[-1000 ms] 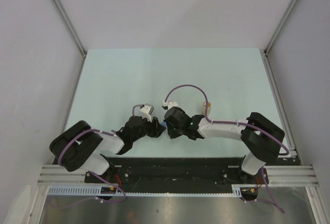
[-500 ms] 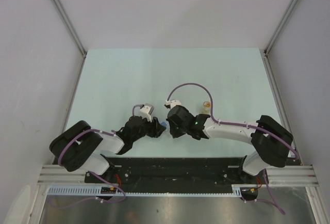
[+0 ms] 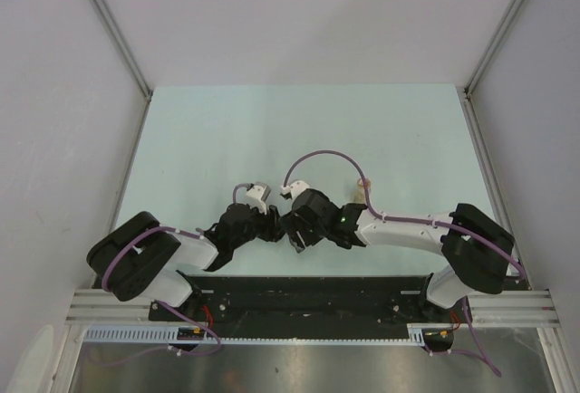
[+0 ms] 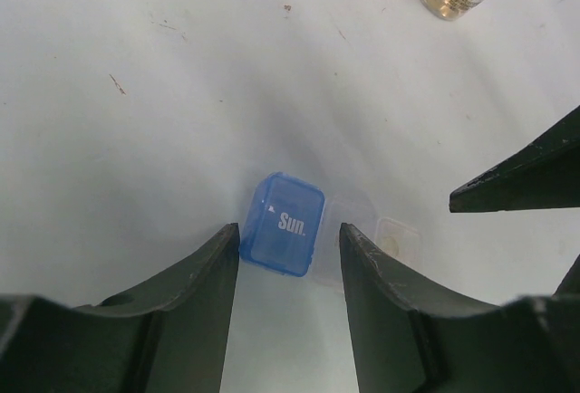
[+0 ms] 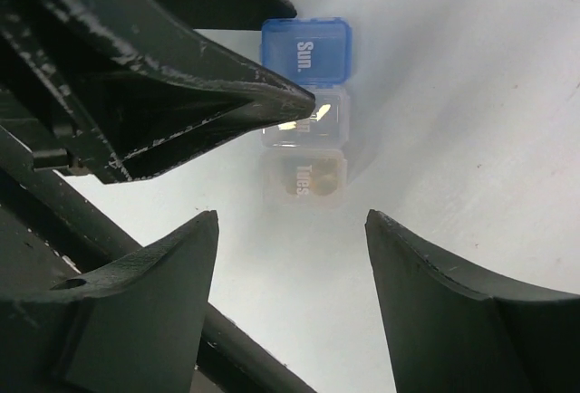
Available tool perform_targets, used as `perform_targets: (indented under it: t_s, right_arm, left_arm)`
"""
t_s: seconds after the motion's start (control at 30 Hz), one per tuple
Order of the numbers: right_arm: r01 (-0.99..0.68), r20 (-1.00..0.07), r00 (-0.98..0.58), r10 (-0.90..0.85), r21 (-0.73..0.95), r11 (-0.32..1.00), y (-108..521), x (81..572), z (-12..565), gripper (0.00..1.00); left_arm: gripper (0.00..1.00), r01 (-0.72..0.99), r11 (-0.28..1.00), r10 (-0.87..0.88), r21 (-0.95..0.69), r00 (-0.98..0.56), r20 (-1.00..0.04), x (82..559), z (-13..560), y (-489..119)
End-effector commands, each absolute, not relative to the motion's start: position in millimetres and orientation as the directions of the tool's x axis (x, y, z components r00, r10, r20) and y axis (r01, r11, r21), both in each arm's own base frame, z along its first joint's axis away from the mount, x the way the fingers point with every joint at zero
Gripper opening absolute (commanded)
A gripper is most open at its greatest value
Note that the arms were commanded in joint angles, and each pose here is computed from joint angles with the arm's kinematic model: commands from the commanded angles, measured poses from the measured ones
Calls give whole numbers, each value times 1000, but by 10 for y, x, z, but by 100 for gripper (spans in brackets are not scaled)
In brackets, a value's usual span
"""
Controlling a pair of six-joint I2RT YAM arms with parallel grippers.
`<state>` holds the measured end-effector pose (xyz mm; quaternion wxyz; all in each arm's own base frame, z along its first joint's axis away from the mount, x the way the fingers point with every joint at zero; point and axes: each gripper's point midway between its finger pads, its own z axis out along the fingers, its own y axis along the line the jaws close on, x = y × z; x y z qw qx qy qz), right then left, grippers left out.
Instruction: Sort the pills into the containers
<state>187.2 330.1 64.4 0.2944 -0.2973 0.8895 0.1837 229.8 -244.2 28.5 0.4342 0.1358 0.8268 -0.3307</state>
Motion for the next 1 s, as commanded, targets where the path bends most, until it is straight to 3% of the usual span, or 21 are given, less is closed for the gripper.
perform_targets:
  t_s: [0.0, 0.47, 0.97]
  right_arm:
    - [-684, -680, -578, -451, 102, 722, 3393, 1958, 776, 72]
    - [-710, -693, -545, -472, 82, 700, 3541, 2013, 612, 68]
    - [-693, -670, -574, -470, 92, 715, 3539, 2088, 412, 49]
  left_arm:
    - [52, 502, 746, -41, -437, -621, -783, 2224, 193, -2411]
    - [53, 494, 759, -41, -424, -614, -788, 2176, 163, -2289]
    - [53, 494, 758, -46, -426, -611, -791, 2155, 174, -2256]
